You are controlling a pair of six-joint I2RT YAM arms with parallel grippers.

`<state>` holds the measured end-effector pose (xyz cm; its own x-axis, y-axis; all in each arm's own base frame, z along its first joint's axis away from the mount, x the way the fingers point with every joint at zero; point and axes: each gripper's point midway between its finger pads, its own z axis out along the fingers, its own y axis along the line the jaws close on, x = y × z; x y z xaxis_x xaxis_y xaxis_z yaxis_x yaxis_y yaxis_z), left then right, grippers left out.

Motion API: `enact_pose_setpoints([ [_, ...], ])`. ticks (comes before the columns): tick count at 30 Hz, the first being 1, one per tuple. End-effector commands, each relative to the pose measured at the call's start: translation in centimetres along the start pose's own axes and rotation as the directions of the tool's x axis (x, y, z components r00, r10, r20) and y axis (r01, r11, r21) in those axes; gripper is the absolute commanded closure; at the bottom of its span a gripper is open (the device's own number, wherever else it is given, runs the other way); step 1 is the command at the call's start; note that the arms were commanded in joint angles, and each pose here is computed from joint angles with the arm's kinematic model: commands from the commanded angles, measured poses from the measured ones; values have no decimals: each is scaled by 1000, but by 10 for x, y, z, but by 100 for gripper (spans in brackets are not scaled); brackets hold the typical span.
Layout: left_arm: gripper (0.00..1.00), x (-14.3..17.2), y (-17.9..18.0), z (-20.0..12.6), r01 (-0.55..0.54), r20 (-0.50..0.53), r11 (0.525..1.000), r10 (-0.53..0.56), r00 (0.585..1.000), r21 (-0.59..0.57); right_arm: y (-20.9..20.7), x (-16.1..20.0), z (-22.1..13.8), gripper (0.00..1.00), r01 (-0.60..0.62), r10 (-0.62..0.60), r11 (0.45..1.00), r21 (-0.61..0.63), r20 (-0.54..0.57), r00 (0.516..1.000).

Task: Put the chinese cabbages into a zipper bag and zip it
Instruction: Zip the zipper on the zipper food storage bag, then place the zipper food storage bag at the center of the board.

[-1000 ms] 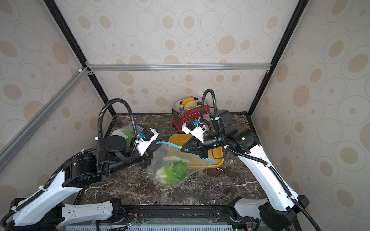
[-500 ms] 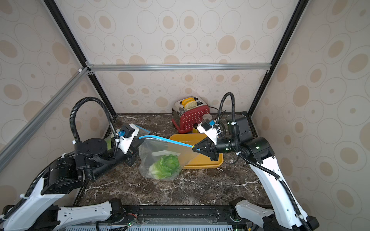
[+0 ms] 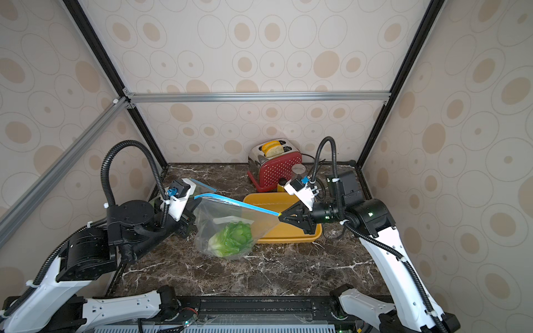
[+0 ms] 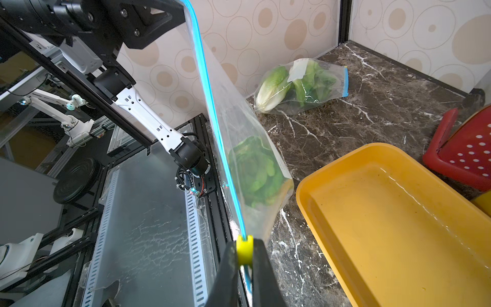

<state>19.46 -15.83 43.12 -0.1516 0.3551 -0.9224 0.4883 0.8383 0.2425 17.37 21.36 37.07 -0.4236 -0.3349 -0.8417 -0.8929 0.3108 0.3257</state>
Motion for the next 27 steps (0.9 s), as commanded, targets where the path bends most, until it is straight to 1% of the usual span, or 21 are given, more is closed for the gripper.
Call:
enact_pose_setpoints([
  [1,100,-16,40,-22,76,66,987,-67,996,-142,-1,3,-4,95,-36,36,999,12,-13,999],
  [3,100,-18,44,-20,73,57,983,-64,996,-170,2,-7,-5,84,-30,30,1000,-10,17,999],
  [4,100,-20,46,-20,74,53,980,-65,996,-184,5,-10,-5,81,-27,28,999,-24,26,999],
  [6,100,-24,51,-19,66,43,973,-58,997,-219,7,-22,-8,66,-24,26,999,-27,54,998],
  [7,100,-25,54,-19,62,40,969,-54,998,-239,7,-25,-10,60,-23,25,999,-22,64,998],
  [12,100,-29,72,-21,26,9,931,-24,1000,-364,-3,-35,-16,39,-48,40,996,70,106,994],
  [14,100,-26,77,-17,-7,-22,911,-2,1000,-411,-12,-35,-15,34,-73,61,992,105,110,992],
  [16,100,-22,75,-9,-40,-53,904,19,998,-426,-17,-33,-12,31,-94,82,989,112,106,991],
  [19,100,0,63,13,-100,-133,906,49,990,-412,-23,-30,-10,29,-119,106,984,132,105,989],
  [20,100,12,57,21,-117,-163,907,54,985,-405,-25,-29,-9,28,-124,111,983,132,103,988],
  [22,100,36,35,43,-126,-209,931,55,976,-344,-28,-27,-7,27,-134,121,982,134,105,987],
  [25,100,80,1,75,-92,-272,959,16,962,-267,-35,-23,-4,25,-153,139,976,154,99,985],
  [27,100,107,-14,88,-34,-312,967,-48,949,-252,-38,-21,-3,24,-163,149,972,169,91,985],
])
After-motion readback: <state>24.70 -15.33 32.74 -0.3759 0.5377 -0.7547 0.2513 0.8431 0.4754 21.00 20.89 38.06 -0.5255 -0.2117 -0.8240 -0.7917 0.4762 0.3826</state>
